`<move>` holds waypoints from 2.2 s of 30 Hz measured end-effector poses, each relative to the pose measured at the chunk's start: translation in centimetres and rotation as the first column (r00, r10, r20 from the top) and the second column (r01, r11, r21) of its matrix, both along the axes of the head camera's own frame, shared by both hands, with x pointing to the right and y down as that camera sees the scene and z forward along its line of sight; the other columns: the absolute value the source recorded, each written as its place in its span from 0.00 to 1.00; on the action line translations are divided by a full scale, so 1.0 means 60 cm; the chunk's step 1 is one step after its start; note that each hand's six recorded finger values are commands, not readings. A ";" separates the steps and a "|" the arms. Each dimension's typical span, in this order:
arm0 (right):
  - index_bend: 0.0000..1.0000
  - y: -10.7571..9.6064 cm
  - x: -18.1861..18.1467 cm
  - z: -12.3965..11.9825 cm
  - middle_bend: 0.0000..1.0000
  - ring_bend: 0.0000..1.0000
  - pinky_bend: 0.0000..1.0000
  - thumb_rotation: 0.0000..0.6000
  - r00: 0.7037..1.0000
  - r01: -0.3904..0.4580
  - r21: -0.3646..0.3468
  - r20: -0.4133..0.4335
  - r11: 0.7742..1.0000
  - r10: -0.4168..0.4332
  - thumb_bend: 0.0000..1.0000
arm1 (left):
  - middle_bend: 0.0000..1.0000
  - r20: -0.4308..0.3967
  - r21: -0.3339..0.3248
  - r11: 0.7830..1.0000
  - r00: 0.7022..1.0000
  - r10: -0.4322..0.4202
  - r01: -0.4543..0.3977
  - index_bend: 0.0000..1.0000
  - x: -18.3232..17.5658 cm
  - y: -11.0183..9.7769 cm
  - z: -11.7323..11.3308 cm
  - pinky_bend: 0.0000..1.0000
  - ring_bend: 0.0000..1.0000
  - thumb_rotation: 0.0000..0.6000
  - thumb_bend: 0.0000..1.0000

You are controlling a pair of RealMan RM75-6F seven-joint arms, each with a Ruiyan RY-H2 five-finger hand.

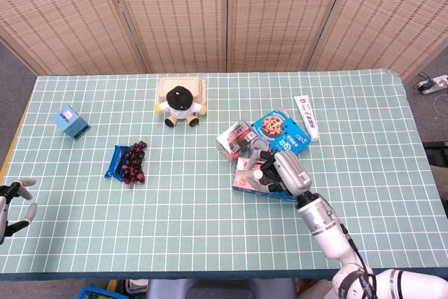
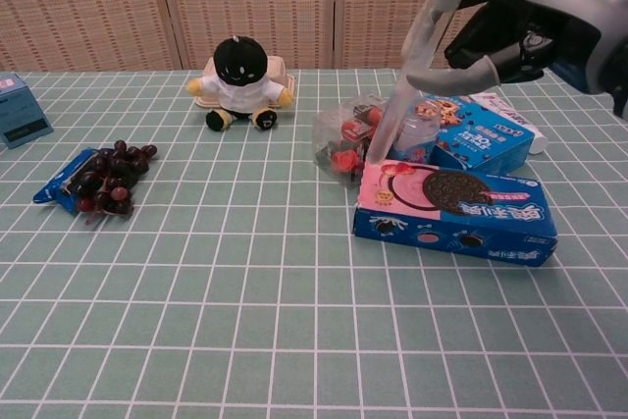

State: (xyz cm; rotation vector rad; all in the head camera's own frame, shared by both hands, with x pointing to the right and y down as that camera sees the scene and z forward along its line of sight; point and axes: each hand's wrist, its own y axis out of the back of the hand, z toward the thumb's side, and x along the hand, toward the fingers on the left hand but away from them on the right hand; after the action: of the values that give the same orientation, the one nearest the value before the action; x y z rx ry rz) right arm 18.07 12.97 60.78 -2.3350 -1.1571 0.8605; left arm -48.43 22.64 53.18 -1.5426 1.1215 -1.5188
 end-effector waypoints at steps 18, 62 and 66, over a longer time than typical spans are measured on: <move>0.72 0.009 -0.008 -0.003 1.00 1.00 1.00 1.00 0.982 -0.035 -0.188 0.177 0.982 0.068 0.51 | 0.51 -0.004 -0.001 1.000 1.000 -0.003 0.003 0.39 -0.001 -0.001 0.001 0.53 0.42 1.00 0.38; 0.72 0.007 -0.001 -0.006 1.00 1.00 1.00 1.00 0.991 0.030 0.063 -0.133 0.998 -0.021 0.51 | 0.51 -0.010 -0.003 1.000 1.000 -0.004 0.004 0.39 0.000 0.000 -0.002 0.53 0.42 1.00 0.38; 0.72 0.010 -0.004 -0.005 1.00 1.00 1.00 1.00 0.998 0.004 0.003 -0.064 1.000 -0.004 0.52 | 0.51 -0.010 -0.003 1.000 1.000 -0.004 0.004 0.40 -0.001 0.000 -0.002 0.53 0.42 1.00 0.38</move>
State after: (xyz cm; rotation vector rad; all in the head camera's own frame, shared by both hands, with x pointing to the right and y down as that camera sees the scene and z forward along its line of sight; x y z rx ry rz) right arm 17.83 13.56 60.48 -2.2891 -1.1264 0.9252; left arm -48.46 22.61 53.05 -1.5529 1.1296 -1.5178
